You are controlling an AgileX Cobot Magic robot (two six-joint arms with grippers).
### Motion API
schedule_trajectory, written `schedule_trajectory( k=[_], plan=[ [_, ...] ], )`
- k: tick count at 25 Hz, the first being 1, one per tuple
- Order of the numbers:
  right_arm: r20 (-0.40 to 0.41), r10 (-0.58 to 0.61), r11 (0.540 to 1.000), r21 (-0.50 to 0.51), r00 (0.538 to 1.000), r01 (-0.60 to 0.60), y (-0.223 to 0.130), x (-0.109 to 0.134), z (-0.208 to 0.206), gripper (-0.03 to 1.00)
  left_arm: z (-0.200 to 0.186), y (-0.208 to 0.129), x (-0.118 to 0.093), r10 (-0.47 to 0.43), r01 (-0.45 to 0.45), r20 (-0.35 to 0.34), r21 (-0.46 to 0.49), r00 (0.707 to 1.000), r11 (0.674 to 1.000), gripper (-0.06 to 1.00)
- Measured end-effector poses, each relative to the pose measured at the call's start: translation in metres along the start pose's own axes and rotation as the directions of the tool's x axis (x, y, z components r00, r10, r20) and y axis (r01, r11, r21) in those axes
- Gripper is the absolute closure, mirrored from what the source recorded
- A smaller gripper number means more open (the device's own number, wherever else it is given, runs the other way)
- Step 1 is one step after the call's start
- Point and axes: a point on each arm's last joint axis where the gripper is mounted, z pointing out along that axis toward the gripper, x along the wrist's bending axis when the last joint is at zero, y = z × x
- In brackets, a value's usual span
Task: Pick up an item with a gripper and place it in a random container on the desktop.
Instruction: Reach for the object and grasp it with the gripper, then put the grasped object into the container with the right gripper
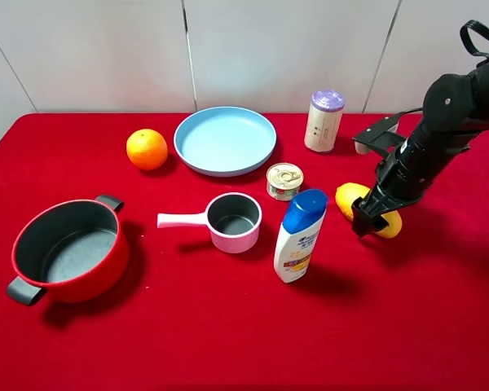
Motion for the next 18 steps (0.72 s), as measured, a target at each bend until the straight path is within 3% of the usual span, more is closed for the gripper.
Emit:
schedule_trajectory(
  k=[18],
  plan=[
    [0.032, 0.022, 0.997, -0.081, 0.999, -0.019, 0.0074, -0.0030, -0.0004, 0.27, 0.0000, 0.0000, 0.0000, 0.000, 0.000, 0.000, 0.000, 1.000, 1.000, -0.04]
  ],
)
